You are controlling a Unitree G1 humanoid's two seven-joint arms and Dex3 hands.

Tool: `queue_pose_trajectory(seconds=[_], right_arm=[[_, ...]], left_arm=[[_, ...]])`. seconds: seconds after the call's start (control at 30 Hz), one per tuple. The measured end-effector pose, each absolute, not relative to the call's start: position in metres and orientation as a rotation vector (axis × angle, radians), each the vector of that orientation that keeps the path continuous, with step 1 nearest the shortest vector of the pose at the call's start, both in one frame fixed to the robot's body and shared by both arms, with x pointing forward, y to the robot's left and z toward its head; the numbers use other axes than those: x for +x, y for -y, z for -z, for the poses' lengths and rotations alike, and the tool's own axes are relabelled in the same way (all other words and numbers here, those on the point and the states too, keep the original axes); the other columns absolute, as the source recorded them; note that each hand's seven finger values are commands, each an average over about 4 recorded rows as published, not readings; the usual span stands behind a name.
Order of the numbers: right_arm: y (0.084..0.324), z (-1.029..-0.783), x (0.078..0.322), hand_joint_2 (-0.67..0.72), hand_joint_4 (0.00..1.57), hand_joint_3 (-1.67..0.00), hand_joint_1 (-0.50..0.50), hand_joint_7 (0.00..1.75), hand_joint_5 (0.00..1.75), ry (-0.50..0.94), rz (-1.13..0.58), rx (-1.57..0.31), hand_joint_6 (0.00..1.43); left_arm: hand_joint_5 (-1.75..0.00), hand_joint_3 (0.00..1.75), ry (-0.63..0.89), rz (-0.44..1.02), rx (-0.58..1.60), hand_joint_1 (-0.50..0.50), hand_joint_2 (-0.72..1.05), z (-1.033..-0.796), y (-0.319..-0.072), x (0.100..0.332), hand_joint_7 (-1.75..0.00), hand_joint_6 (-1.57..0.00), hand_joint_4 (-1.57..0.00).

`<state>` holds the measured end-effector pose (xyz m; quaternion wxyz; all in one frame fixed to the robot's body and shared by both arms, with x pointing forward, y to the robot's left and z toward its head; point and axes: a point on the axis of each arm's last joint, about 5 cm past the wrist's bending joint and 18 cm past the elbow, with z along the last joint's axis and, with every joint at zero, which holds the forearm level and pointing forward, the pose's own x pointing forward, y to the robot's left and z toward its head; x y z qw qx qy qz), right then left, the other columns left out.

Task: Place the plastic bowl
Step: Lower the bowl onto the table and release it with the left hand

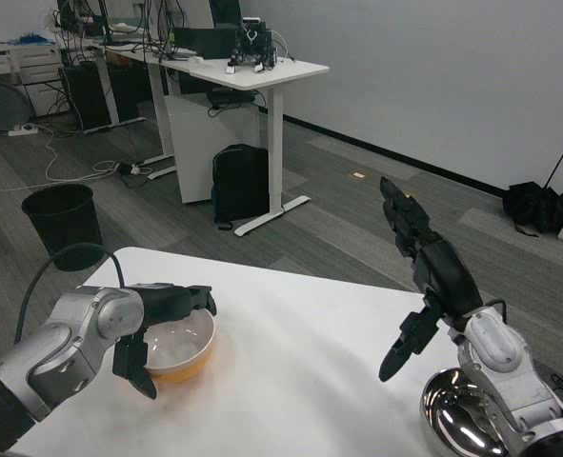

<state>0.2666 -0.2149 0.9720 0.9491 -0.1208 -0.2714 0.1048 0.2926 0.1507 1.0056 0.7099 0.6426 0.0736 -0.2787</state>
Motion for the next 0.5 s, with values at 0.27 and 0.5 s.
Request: queue_pose_trajectory(seconds=[0.27,0.5], right_arm=[[0.2149,-0.9721,0.2665,0.47,0.0,0.0,-0.46,0.0,0.0,0.558,-0.213,-0.241,0.0],[0.2147,-0.9721,0.2664,0.47,0.0,0.0,-0.46,0.0,0.0,0.559,-0.214,-0.239,0.0]], left_arm=[[-1.75,0.13,-0.176,0.623,1.437,-0.5,0.67,-1.0037,-0.1522,0.292,-0.38,0.0,0.0],[-1.75,0.09,-0.182,0.608,1.452,-0.5,-0.02,-1.0045,-0.1537,0.2919,-0.28,0.0,0.0]])
